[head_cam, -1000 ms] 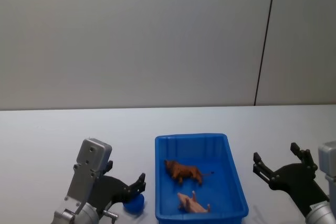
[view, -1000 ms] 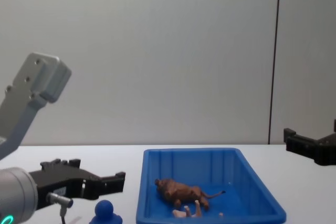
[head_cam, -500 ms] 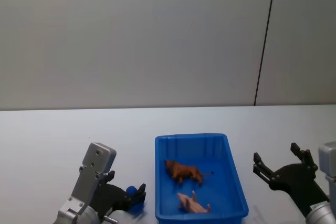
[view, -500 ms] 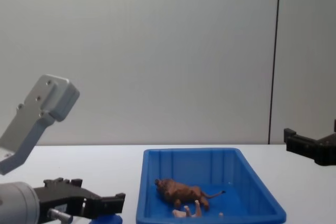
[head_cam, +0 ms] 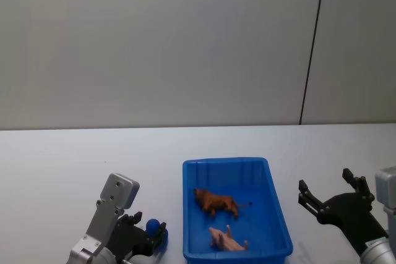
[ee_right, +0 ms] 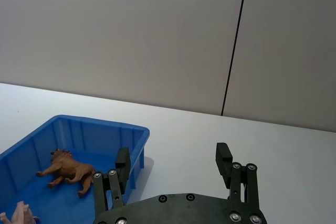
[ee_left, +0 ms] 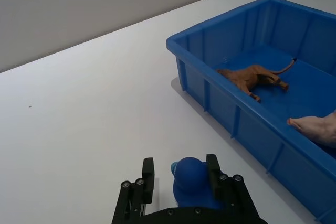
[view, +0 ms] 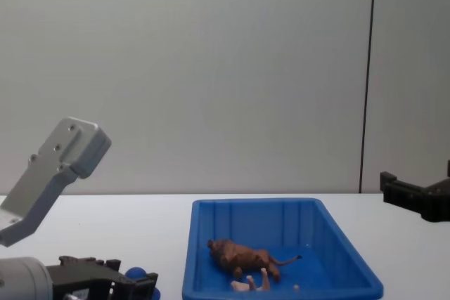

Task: Pick up the two dolls from the table and place them into the box.

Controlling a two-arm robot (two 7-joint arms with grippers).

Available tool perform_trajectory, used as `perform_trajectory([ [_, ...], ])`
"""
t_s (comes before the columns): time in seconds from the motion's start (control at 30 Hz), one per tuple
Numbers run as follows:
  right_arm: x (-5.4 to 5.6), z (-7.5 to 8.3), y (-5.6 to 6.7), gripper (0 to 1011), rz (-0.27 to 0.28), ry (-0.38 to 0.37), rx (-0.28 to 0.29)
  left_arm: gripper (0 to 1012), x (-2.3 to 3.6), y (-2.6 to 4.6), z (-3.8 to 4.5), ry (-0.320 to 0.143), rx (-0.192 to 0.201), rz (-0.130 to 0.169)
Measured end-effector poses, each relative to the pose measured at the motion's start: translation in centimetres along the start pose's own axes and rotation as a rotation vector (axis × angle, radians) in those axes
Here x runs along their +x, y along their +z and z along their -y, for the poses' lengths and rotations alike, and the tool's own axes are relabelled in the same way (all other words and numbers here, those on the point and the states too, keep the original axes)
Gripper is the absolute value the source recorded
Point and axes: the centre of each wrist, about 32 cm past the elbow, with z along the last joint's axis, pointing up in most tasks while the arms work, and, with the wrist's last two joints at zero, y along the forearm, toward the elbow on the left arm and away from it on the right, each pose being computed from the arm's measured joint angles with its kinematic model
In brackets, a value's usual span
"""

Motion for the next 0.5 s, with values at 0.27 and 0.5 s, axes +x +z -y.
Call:
perform_trajectory([
  [0.27,0.0,0.0,0.0,1001,0.0,0.0,0.0,416,0.01,0.0,0.05,-0.008,0.001,0.004],
  [0.5,0.0,0.0,0.0,1001,0.0,0.0,0.0,300,-0.11,0.34,0.01,-0.019,-0.032,0.008],
])
